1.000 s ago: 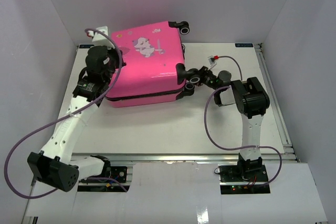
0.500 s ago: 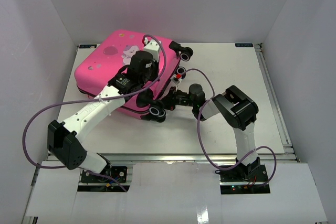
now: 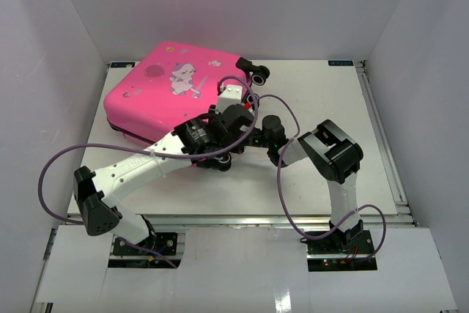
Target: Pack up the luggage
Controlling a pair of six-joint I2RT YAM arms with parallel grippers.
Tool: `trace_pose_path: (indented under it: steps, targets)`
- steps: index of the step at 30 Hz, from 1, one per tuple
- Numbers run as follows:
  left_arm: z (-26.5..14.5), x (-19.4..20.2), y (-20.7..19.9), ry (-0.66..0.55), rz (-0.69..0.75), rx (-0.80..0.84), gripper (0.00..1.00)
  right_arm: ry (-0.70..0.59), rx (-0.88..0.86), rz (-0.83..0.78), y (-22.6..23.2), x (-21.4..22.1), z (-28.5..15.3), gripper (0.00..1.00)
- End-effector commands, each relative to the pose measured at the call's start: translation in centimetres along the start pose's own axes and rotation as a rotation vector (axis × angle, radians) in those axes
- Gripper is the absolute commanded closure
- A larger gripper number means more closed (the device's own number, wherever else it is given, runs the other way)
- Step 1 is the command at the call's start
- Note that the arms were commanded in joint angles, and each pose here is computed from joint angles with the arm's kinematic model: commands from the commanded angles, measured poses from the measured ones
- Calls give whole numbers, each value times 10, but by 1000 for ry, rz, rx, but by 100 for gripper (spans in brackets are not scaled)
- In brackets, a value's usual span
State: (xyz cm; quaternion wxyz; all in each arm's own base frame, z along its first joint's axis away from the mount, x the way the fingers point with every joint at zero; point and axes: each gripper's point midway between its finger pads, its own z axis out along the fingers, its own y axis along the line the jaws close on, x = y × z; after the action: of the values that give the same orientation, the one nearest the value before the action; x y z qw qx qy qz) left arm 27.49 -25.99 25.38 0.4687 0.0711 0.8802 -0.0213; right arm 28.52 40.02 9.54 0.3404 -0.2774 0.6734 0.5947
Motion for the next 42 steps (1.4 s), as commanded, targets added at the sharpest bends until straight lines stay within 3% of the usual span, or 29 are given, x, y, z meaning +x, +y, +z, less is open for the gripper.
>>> trace_pose_path:
  steps: [1,4,8,9,10,11,13,19,26,30,42]
  targets:
    - [-28,2,15,-11,-109,-75,46,80,21,39,-2,21,3,92]
    - [-37,-23,18,-120,-319,-64,47,88,17,39,1,24,0,92]
    - [-52,-35,15,-175,-593,42,65,84,13,39,4,24,-3,92]
    - [-62,-46,5,-191,-620,147,62,85,10,39,5,24,-3,92]
    - [-71,-53,-4,-209,-610,241,52,85,8,40,5,24,-2,92]
    - [-70,-51,-4,-219,-596,255,40,84,8,40,4,23,-1,92]
    - [-66,-47,5,-258,-611,231,25,82,3,40,3,20,2,92]
    - [-60,-23,22,-151,-789,87,7,89,5,51,0,24,3,92]
    - [-28,17,13,53,-789,-282,8,94,19,49,-1,28,-1,92]
    - [-19,36,6,103,-800,-314,18,97,27,44,-1,28,-3,92]
    - [-31,42,48,12,-804,-346,20,113,39,54,-7,38,-6,92]
